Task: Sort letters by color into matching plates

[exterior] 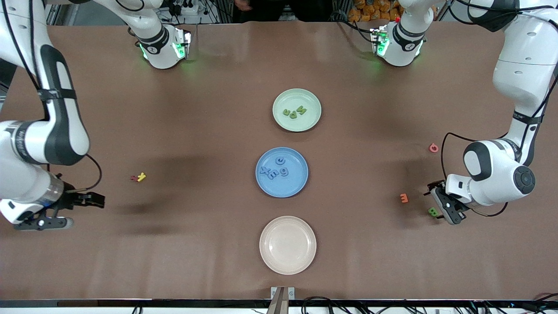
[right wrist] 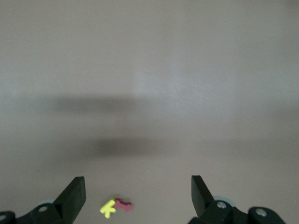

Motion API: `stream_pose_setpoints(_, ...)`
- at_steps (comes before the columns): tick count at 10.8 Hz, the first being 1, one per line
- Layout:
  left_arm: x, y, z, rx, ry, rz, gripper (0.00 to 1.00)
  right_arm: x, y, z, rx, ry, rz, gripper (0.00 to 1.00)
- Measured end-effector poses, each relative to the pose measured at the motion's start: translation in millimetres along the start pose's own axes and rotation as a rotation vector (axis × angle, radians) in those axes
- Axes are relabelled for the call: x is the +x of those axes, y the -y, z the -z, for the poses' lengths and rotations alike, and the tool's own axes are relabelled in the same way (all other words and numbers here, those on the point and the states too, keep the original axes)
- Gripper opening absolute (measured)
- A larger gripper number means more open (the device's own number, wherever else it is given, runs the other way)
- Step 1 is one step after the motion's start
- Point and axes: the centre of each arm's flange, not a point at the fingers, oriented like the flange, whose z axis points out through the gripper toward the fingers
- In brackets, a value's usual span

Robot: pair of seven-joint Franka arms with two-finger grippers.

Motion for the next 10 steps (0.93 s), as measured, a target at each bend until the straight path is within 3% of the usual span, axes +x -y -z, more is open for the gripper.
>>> stream_pose_setpoints(3, 7, 5, -2, 0.012, 0.011, -0.023, 0.96, -29, -15, 40, -0.01, 0.089, -0.023, 1.0)
stream_pose_setpoints(7, 11, 10, -5, 0.02, 0.015, -0.041, 0.93, -82, -9, 142, -0.01, 0.214, -0.031, 1.0)
stream_pose_setpoints(9, 13, 9, -6, 0.02, 0.018, -0.049, 0.84, -106, -5, 187, -0.009, 0.255, -0.035, 1.0)
stream_pose_setpoints(10, 13, 9, -7, 0.022, 0.032, -0.067, 0.7, -114, -3, 206, -0.008, 0.276, -0.039, 1.0)
